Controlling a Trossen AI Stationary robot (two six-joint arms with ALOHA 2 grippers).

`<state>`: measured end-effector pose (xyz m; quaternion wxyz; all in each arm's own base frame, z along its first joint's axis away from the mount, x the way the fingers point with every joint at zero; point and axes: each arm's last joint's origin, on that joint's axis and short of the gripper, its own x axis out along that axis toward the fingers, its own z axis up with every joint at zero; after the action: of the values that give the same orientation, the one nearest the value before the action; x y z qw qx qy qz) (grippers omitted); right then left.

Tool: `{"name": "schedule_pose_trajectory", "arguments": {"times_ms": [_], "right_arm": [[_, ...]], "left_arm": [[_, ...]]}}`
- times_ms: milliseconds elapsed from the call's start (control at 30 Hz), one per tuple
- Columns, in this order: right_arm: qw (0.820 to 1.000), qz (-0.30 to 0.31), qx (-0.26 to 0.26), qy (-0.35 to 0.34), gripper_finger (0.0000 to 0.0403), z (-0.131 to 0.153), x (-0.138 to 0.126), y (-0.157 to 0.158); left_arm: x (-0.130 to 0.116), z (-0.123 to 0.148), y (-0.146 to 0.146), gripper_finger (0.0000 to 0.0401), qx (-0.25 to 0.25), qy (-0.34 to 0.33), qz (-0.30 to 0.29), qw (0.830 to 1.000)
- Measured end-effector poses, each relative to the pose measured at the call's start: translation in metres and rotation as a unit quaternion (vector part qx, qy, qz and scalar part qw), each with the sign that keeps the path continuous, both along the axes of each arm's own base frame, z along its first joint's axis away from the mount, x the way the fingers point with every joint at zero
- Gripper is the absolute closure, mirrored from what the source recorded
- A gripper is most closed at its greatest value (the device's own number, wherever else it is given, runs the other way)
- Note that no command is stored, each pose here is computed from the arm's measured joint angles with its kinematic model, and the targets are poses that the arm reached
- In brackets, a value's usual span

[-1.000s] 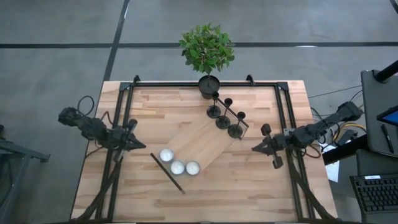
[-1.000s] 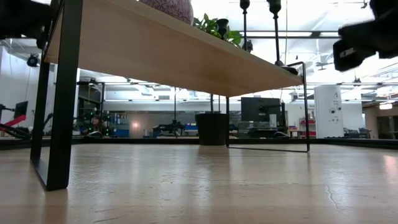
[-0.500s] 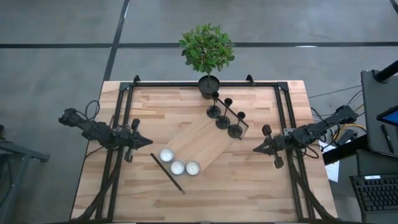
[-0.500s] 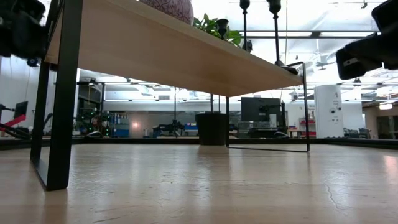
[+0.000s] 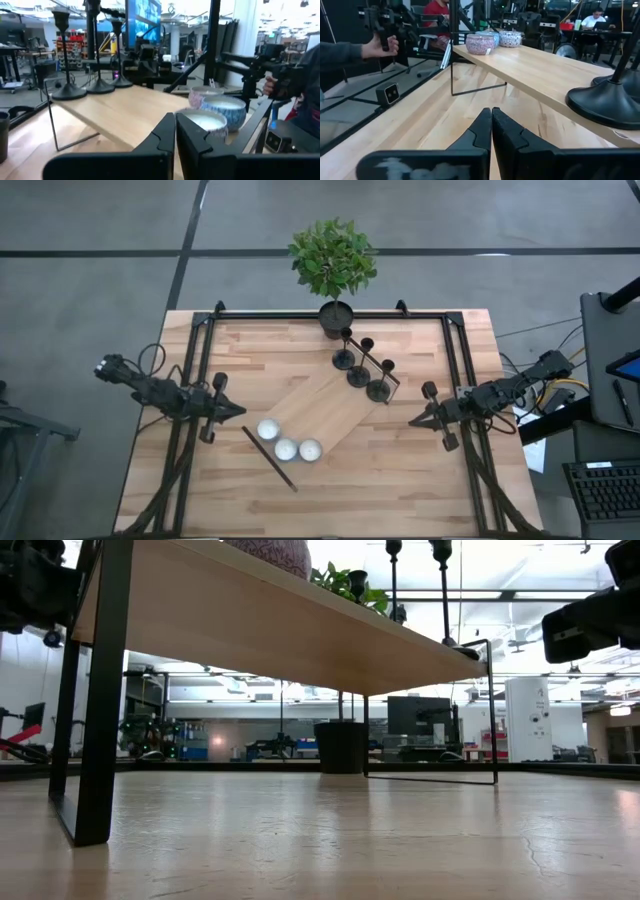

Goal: Pick & Place candle stick holders
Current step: Return to Home Position

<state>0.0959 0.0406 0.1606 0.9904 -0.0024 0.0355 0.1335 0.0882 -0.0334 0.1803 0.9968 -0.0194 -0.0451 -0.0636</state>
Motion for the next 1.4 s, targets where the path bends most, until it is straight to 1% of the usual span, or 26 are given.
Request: {"name": "schedule_pose_trajectory", "arguments": {"times_ms": [1400], "right_arm": [[1.000,0.000,-0.003,0.007,0.0394,-0.0013,0.0008,0.0004]], "left_arm": [[0.0004,-0.0020,-0.0002,0.0387,0.003,0.005,0.000,1.000]]}}
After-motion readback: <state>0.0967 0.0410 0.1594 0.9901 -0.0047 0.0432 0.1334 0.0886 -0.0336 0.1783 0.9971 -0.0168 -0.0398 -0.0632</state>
